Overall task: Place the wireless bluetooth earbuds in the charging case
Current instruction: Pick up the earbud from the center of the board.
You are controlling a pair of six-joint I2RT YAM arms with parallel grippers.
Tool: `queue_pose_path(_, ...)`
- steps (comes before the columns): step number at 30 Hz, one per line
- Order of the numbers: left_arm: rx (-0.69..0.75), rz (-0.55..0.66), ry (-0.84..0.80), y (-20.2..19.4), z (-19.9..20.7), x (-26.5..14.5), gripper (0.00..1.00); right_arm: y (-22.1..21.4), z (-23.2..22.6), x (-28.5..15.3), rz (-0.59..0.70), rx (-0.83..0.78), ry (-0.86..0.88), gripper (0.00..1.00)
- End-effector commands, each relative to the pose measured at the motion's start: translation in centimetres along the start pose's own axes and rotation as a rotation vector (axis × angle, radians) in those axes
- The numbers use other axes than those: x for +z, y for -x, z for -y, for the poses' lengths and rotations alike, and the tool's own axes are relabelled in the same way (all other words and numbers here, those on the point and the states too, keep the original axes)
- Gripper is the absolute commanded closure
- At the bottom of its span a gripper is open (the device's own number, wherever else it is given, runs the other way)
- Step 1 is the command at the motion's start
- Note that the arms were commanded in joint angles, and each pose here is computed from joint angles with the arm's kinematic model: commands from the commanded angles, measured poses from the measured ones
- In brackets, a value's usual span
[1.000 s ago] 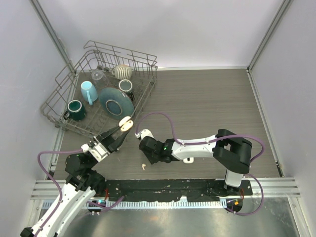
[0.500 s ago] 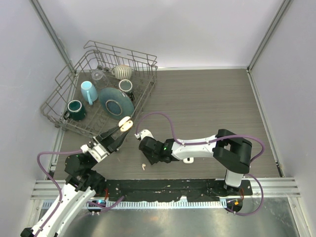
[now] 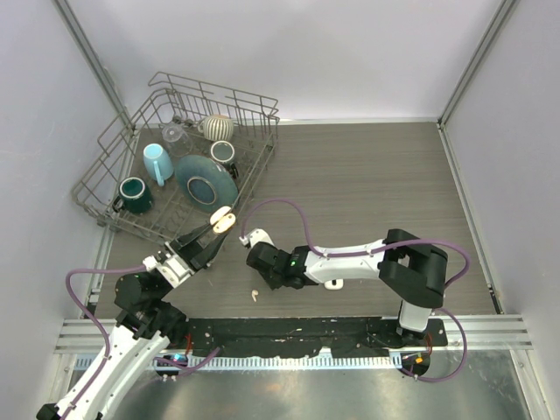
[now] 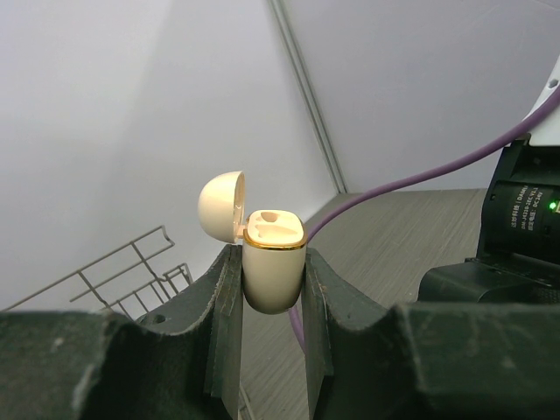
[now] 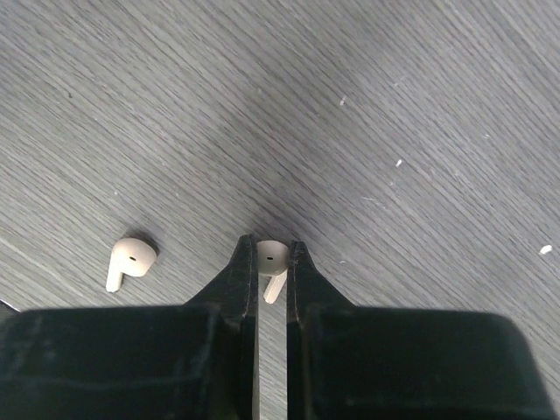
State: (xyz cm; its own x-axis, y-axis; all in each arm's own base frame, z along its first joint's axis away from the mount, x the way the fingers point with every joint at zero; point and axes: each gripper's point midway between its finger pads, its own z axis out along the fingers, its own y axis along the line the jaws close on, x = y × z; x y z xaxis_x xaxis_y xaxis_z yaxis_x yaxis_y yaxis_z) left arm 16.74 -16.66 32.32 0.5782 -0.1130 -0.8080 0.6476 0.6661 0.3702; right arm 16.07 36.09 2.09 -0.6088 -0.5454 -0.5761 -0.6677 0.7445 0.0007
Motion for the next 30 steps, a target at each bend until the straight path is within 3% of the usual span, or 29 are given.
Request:
queue_pose_path(1,0.018,0.042,0.026,1.6,-0.7,0.2,1.00,2.5,0.6,-2.2,0.114,0.049,-0.021,0.99)
queue_pose_path(9,0.010,0.048,0.032,1.6,-0.9,0.5,1.00,7.1,2.7,-8.0,0.406,0.174,-0.021,0.99)
queue_pose_path(12,0.006,0.051,0.042,1.5,-1.1,0.6,1.00,8.7,4.0,-11.4,0.553,0.231,-0.025,0.99)
queue_pose_path(16,-0.003,0.061,0.056,1.3,-1.2,0.7,1.00,12.3,5.3,-17.4,0.843,0.350,0.012,0.99)
queue_pose_path(21,-0.011,0.068,0.037,1.2,-0.9,0.9,1.00,15.0,6.5,-23.1,1.078,0.377,0.009,0.99)
queue_pose_path(30,-0.002,0.095,-0.033,1.0,0.5,0.9,1.00,19.3,5.4,-29.4,1.405,0.330,0.048,0.99)
